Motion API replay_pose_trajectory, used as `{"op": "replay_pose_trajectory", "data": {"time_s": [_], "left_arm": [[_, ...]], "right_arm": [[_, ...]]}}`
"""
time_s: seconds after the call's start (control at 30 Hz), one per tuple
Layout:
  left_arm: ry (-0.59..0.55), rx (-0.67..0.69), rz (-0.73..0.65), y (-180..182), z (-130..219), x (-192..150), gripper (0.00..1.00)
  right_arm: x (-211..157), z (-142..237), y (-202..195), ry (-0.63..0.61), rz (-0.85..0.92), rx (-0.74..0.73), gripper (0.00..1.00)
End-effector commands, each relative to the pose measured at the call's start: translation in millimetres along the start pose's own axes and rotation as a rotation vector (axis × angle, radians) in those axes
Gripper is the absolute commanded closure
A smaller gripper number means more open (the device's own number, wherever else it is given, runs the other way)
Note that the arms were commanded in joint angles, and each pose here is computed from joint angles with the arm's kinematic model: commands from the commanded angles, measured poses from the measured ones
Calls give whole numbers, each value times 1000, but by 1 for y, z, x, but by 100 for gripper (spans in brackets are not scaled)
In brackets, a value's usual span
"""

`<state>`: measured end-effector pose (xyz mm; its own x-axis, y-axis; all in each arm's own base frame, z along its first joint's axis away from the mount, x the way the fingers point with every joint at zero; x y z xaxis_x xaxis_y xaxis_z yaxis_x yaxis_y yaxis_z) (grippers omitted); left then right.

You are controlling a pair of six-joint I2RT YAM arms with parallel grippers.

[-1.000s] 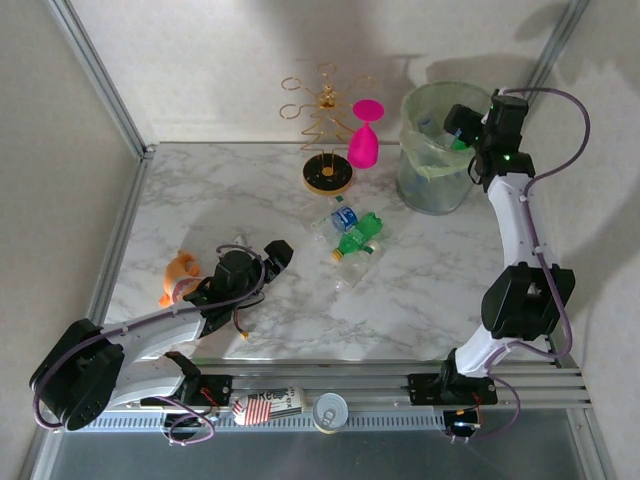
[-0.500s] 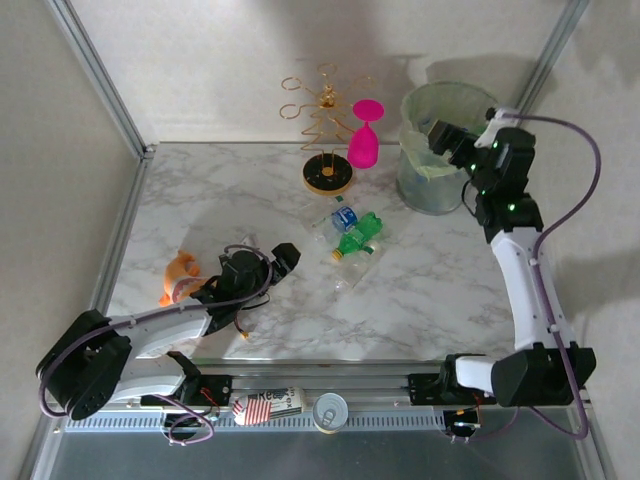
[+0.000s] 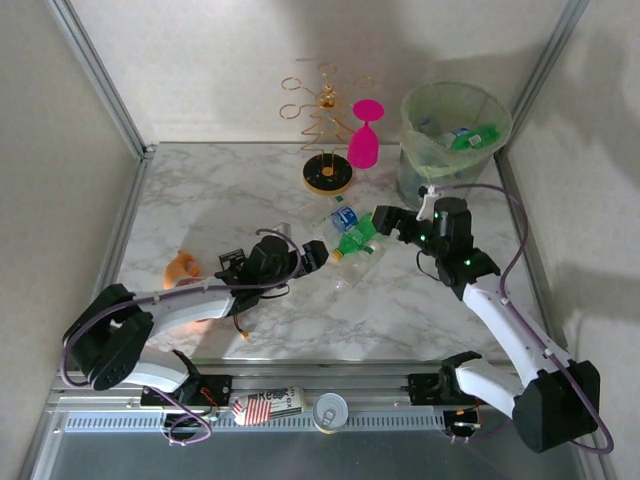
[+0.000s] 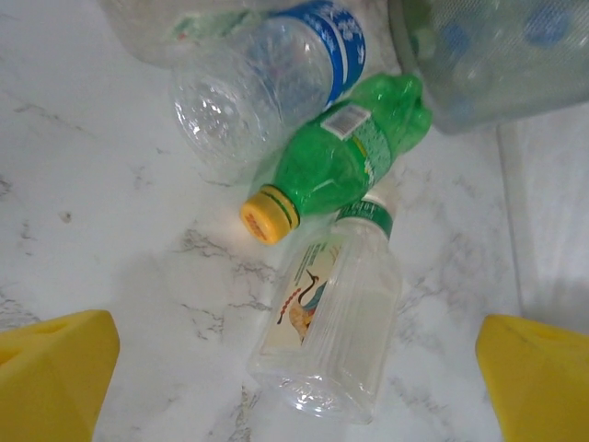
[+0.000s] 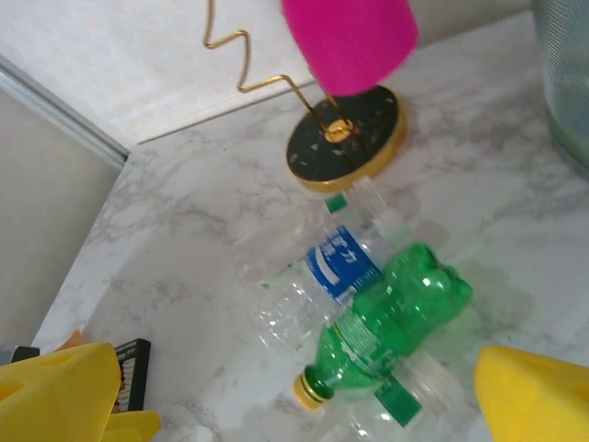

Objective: Put the plastic bottles in the bin

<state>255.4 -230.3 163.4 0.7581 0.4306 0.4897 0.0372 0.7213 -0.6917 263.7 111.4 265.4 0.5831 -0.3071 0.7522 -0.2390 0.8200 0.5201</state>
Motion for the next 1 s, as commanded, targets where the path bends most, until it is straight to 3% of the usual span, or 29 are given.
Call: {"op": "replay_pose_trajectory", "data": {"time_s": [0.0,0.17,0.63,0.97], "left_arm": [[106,22,-107,-8,-11,-11,1],[181,48,-181,-18,-31,-22,2],[318,140,-428,-46,-80,-58,5],[352,234,-549,-43,-99,-78,13]], "right_arm": [[-10,9,-15,-74,-69,-86,1],[-33,12,-41,-100,-116,-227,1],[-34,14,-44,-112,-104,-248,1],[-39,16,-46,-99,-112,-250,1]]}}
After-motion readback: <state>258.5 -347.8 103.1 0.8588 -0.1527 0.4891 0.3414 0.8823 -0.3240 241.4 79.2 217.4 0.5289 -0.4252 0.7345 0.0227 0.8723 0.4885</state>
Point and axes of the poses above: each hand's point on the last joint's axis, 136 mm out from that joint toward the fingers, its own z axis back along the fingers, its own y axis along the line the jaws close on, x = y × z, the point moved 8 cm from there along z, back along the fingers
